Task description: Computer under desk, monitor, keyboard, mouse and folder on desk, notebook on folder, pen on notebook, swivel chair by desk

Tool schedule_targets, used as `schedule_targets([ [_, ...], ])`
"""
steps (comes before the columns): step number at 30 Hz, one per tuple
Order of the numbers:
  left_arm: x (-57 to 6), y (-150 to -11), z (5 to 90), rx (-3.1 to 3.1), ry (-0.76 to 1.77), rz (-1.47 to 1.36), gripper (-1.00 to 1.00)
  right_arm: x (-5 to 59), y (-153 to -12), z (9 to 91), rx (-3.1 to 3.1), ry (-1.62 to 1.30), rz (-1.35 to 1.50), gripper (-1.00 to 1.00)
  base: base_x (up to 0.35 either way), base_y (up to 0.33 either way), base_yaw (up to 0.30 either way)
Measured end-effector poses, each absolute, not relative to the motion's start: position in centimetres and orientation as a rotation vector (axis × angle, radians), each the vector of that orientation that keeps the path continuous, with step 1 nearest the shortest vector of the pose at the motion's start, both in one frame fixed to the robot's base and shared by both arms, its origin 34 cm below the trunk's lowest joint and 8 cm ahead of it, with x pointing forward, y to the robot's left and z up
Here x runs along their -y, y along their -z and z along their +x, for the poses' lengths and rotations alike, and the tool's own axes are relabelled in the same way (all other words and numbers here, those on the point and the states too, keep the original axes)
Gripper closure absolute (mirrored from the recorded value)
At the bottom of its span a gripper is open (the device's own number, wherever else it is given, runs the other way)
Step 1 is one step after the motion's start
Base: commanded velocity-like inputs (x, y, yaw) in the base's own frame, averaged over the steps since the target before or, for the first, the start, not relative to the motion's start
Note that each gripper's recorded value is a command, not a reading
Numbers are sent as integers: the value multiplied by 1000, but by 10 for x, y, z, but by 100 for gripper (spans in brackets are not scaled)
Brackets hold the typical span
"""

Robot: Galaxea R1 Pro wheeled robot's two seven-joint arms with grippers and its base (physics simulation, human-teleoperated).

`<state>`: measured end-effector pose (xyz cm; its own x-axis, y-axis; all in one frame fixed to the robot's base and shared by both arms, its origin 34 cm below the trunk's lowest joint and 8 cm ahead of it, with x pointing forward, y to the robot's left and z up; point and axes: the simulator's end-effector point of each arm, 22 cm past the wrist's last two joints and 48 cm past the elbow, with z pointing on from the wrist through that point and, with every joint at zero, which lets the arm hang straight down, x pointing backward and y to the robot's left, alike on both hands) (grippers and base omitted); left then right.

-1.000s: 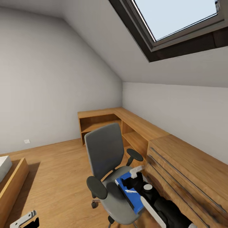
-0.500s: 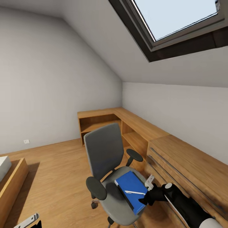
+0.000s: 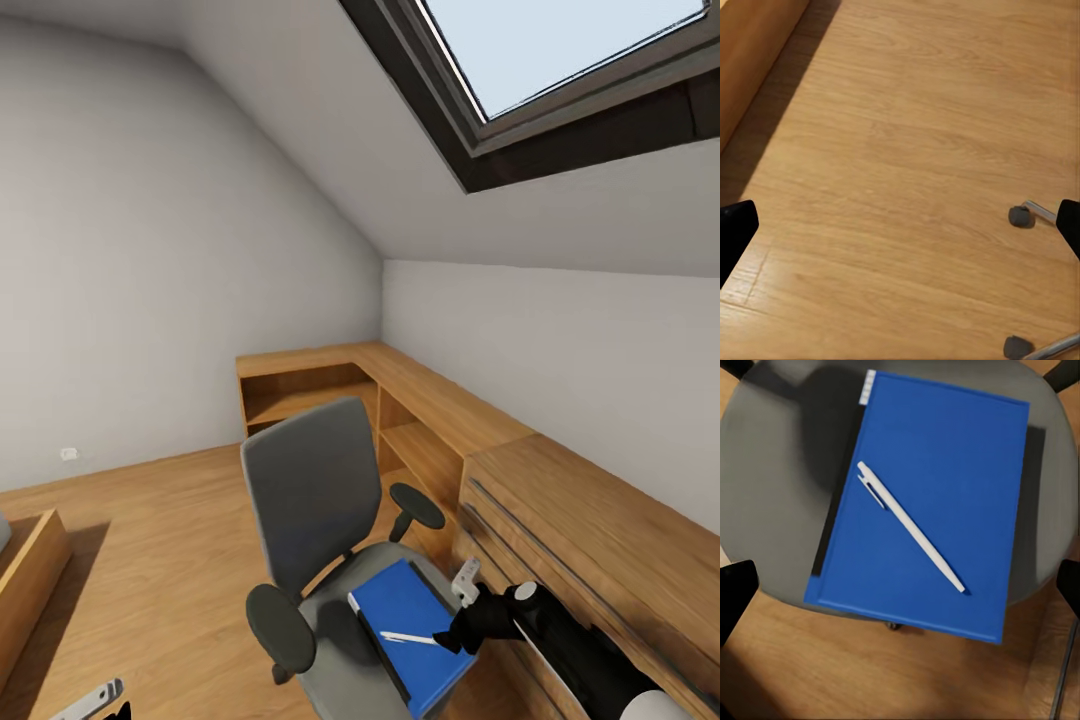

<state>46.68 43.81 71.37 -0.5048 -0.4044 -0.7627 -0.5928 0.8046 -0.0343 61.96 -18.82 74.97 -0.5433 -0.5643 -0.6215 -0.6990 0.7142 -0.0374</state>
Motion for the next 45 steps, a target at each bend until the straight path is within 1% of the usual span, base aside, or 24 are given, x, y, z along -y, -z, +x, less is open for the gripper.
schedule_targets([
  [10,-439,-715,467,-2167,-295,-733,-100,174,-752,620,-2291,-314,-947,-100,14,-4,0],
  [15,-441,-713,465,-2170,-306,-737,-100,168,-751,620,-2291,-325,-946,-100,0,-25,168],
  [23,-444,-710,463,-2178,-315,-741,-100,168,-745,618,-2302,-330,-947,-100,-40,-253,159],
  [33,-445,-705,460,-2191,-323,-745,-100,168,-738,616,-2315,-336,-948,-100,-213,-208,123],
  [45,-444,-700,457,-2208,-327,-745,-100,169,-730,614,-2330,-344,-948,-100,-38,-32,58],
])
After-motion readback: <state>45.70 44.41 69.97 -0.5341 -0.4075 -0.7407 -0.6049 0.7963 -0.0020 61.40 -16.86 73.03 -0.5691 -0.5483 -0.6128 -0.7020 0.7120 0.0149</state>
